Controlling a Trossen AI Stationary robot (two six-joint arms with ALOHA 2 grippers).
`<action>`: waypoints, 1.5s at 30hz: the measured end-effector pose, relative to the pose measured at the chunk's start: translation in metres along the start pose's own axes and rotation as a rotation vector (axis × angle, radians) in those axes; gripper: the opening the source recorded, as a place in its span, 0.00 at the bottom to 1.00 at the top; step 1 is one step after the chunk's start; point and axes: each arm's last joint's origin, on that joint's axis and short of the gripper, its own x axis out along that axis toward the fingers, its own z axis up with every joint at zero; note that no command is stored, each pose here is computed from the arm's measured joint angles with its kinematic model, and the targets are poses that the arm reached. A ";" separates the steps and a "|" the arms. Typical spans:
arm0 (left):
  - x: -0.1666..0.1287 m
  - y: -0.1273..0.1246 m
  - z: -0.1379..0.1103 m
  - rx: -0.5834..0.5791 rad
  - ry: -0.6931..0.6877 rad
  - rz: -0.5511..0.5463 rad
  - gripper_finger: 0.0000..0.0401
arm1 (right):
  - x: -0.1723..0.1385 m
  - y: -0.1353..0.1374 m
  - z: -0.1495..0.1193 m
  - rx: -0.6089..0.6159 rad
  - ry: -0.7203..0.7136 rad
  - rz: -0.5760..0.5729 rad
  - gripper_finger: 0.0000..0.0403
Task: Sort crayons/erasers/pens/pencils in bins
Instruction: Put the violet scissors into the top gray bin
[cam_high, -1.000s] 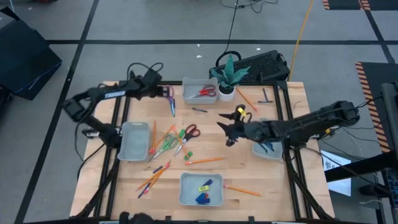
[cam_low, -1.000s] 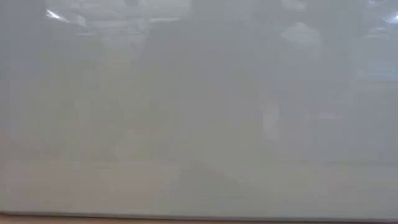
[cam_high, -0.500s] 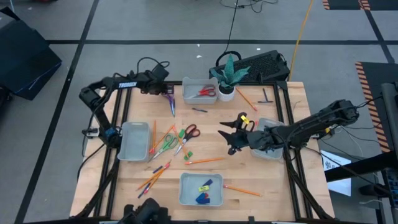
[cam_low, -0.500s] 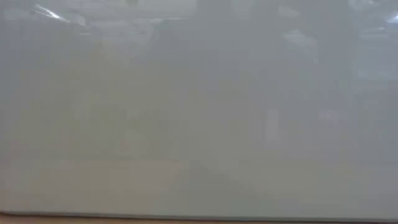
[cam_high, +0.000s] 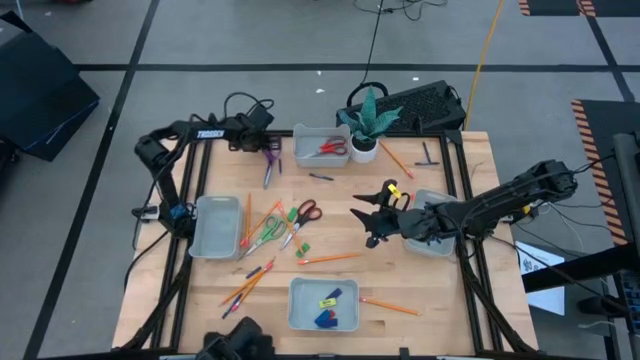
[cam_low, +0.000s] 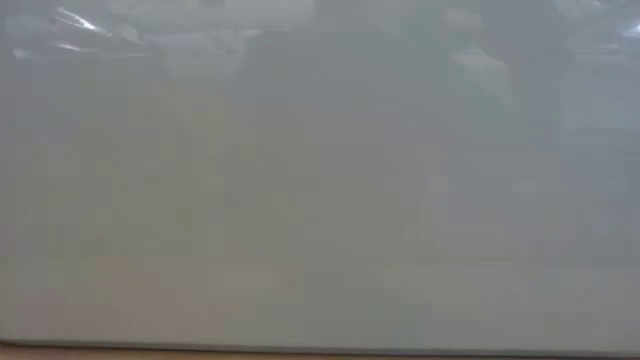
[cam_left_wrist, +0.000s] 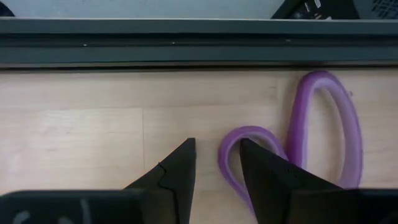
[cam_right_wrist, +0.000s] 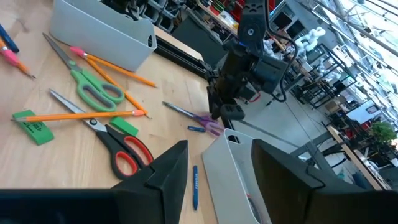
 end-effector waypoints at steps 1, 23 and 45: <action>0.000 -0.002 -0.001 0.008 0.001 0.001 0.33 | 0.000 0.000 0.000 0.000 0.000 0.000 0.42; -0.010 -0.017 -0.025 0.178 0.033 0.065 0.05 | 0.000 0.000 0.000 0.082 -0.005 0.004 0.42; -0.171 -0.013 0.007 0.043 -0.560 -0.412 0.02 | -0.010 0.012 0.005 0.082 -0.032 0.057 0.42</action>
